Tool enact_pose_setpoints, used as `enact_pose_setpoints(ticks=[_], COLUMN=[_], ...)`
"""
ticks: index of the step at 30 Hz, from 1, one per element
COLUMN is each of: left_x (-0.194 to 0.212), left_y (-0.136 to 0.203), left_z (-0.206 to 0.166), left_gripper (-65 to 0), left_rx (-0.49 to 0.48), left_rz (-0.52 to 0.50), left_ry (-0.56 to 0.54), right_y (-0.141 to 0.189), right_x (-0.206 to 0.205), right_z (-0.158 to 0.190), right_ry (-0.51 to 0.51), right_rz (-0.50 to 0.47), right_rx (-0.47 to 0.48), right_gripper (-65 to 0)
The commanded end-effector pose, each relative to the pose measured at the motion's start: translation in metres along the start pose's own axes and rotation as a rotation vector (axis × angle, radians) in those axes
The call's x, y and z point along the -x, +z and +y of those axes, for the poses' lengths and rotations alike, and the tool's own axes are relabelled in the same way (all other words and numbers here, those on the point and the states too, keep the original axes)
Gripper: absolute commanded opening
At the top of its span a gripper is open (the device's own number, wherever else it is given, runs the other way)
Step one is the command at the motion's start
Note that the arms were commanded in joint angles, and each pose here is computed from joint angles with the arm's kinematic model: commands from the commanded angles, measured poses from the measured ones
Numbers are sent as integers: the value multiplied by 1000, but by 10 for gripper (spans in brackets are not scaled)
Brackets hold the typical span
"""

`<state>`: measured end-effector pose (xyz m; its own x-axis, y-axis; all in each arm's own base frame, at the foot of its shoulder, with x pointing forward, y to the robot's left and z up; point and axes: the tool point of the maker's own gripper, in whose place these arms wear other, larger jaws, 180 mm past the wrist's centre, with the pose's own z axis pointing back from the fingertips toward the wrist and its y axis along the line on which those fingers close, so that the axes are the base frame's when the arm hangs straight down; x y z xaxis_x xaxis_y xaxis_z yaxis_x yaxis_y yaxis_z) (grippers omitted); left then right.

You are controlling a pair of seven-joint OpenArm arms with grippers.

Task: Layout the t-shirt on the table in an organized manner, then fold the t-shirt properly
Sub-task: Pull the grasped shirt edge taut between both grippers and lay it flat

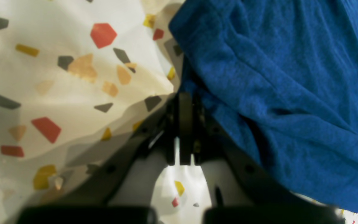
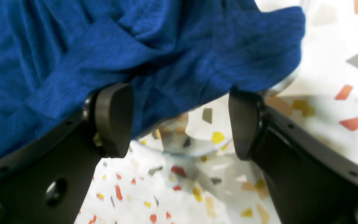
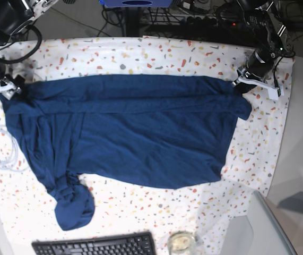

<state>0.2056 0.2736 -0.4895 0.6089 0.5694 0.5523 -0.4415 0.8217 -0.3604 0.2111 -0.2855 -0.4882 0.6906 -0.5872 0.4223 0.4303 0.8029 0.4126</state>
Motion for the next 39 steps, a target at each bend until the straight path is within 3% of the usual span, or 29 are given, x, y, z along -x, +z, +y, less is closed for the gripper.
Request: enact_pose_setpoints(ticks=[1,10,12,15,18,20,27,34,39], left_x=[-2,-3,-5,-13,-32,-50,-89,-67,-51], left_y=[2,2,3,11,21,28,31,37,44], left_z=[5,5,3,-3,-12,-18,-26,-10,5], left_gripper=[-650,-650,-650,-650,-650,-650,-650,-650,-650], left_rx=[-15,-15,-13,-12,-9,-9,-9,-35,-63], left_rz=[10,8,9,30,12,-4,-26,19,51], left_ry=[-18,-20,-29,-67,-115,-160,-212,-210,-217], right_y=[-2,-11,-11,-5,10,19,38,40,43], right_x=[-9,-5,-5,-11,-27,-37,-72,-41,-18], right_z=[1,-2,-1,-2,0,3,20,6,-10], right_ry=[-5,-38,-35,-12,45,77,151,95,86], right_rz=[-22,-8,-5,-19,-36,-32,-31,78,92], right_rx=[-11,-28,-30,-18,10,28,54,90,116], right_gripper=[-203,-233,-350,-650,-615,-650,-648,-648,-648])
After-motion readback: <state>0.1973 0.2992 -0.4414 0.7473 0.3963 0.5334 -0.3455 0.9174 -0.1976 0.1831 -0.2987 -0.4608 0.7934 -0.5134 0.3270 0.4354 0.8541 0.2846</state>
